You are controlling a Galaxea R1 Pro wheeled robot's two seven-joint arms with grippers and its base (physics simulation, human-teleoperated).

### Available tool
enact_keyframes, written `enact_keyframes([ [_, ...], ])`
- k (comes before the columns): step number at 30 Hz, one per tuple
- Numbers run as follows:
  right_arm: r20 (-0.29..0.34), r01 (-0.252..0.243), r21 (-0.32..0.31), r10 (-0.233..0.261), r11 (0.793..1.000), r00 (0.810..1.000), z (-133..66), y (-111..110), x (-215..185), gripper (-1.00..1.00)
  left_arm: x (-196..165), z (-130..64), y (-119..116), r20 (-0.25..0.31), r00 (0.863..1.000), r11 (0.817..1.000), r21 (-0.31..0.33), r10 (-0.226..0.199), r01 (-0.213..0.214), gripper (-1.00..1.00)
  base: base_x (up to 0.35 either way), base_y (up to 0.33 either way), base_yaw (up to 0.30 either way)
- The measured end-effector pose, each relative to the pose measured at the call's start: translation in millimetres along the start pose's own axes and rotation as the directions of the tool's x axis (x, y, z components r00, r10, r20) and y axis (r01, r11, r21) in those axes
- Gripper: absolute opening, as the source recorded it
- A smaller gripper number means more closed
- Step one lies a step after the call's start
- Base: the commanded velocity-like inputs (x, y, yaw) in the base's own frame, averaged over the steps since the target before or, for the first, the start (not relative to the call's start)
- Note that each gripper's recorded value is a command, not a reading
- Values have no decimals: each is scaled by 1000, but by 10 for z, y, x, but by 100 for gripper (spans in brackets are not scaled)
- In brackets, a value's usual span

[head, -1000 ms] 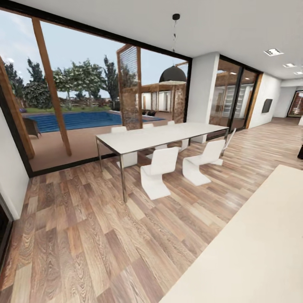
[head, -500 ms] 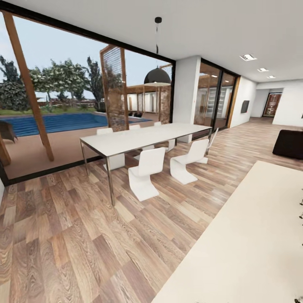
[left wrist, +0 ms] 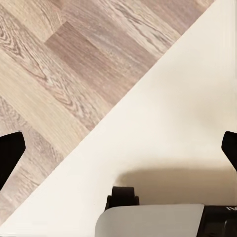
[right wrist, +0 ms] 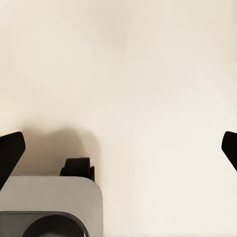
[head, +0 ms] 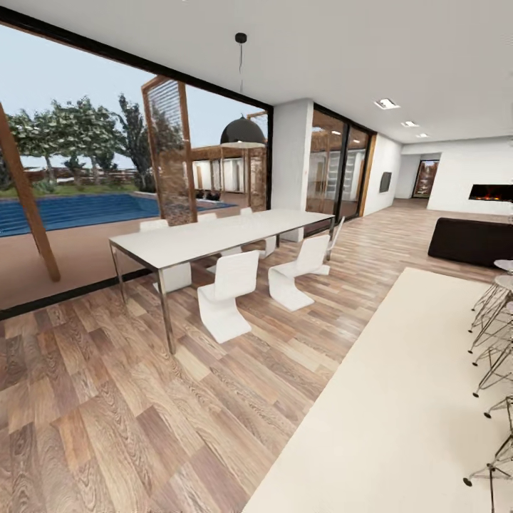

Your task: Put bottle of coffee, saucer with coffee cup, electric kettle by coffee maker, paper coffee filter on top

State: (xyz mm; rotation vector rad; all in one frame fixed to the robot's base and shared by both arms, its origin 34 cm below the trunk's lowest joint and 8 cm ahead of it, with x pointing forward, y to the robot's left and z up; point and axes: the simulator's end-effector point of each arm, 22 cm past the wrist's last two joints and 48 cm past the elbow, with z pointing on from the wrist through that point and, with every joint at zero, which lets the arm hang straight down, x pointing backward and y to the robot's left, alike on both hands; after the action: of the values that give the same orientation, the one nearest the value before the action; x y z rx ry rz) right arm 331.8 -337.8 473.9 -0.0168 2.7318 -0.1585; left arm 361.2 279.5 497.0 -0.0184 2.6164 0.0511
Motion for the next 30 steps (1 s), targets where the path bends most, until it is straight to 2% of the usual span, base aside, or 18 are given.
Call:
enact_keyframes([
  [12, 1, 0, 0, 0, 1000, 1000, -1, -1, -3, 100, -4, 0, 0, 1, 1000, 1000, 0, 0, 0, 100, -274, 0, -61],
  [30, 10, 1, -1, -1, 1000, 1000, -5, 2, -38, 100, -35, -4, 3, 10, 1000, 1000, -1, 0, 0, 100, -23, 0, -242],
])
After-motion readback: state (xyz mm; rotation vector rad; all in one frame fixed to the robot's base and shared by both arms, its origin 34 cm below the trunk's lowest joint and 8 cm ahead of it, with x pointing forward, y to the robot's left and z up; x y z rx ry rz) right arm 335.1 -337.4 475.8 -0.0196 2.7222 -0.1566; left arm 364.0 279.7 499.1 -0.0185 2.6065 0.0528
